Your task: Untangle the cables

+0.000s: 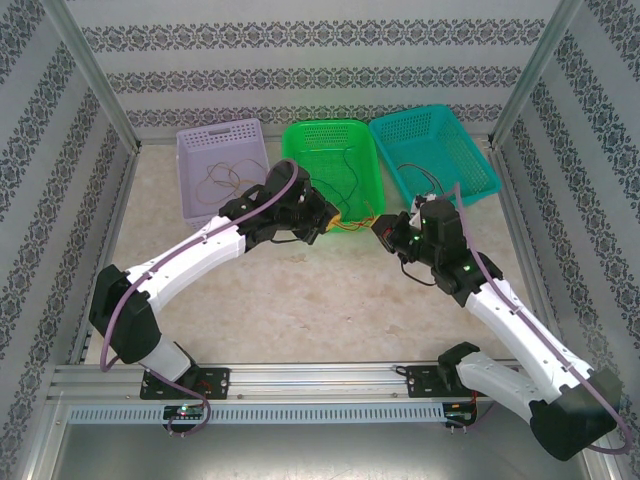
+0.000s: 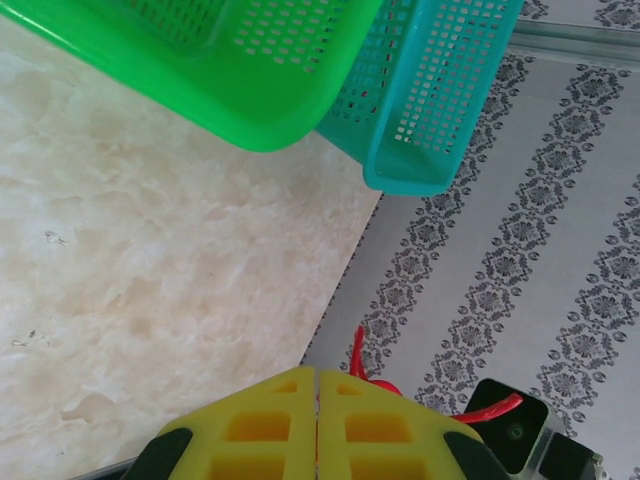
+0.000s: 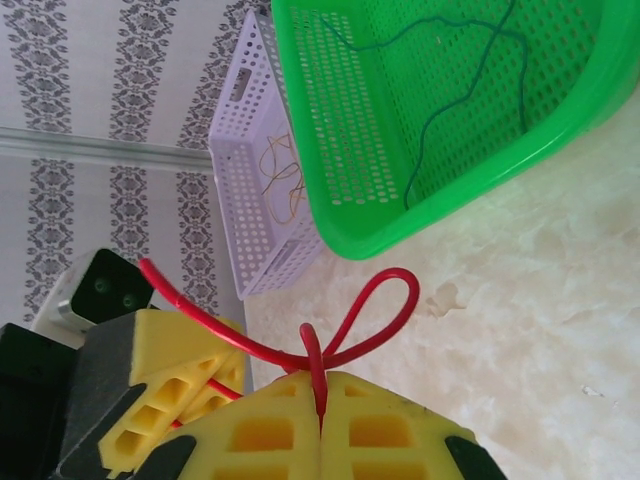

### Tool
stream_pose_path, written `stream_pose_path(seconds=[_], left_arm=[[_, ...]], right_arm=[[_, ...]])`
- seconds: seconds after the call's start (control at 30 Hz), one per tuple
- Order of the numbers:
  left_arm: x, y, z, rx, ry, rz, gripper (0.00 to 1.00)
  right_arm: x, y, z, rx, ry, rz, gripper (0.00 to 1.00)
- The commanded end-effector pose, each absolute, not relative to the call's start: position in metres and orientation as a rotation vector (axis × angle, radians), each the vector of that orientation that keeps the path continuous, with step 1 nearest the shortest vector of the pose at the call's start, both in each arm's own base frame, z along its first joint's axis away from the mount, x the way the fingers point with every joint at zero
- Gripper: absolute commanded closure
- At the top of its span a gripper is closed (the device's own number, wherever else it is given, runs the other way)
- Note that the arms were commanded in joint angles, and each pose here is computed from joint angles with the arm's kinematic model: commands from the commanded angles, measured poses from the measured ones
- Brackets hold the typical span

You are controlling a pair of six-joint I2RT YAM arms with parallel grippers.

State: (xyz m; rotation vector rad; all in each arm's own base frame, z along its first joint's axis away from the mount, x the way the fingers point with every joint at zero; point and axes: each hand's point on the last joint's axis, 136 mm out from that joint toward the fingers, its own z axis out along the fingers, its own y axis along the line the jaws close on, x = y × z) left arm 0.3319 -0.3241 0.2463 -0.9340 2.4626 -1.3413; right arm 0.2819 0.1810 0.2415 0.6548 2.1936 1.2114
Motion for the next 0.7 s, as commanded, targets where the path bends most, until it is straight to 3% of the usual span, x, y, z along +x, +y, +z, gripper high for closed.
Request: stream_pose_path(seconds=[0.0, 0.3, 0.47, 0.67], left_arm=[[0.343, -0.314, 0.254, -0.903, 2.452, -1.301, 1.0], [0.367, -0.311, 0.287, -0.286, 2.494, -1.204, 1.0], [0.349, -0.306, 0.282, 0.189, 2.586, -0.999, 1.0], [0.32, -0.308, 0.282, 0.551, 2.525, -0.971, 1.0]], right_arm=[[0.275, 0.183, 0.249, 0.55, 2.255, 1.192, 1.0], [0.227, 0.189, 0.222, 0.134, 2.611, 1.041, 1.0], [0.216, 0.177, 0.21, -0.097, 2.753, 0.889, 1.0], [0.23, 0.159, 0.21, -0.312, 2.762, 0.645, 1.0]])
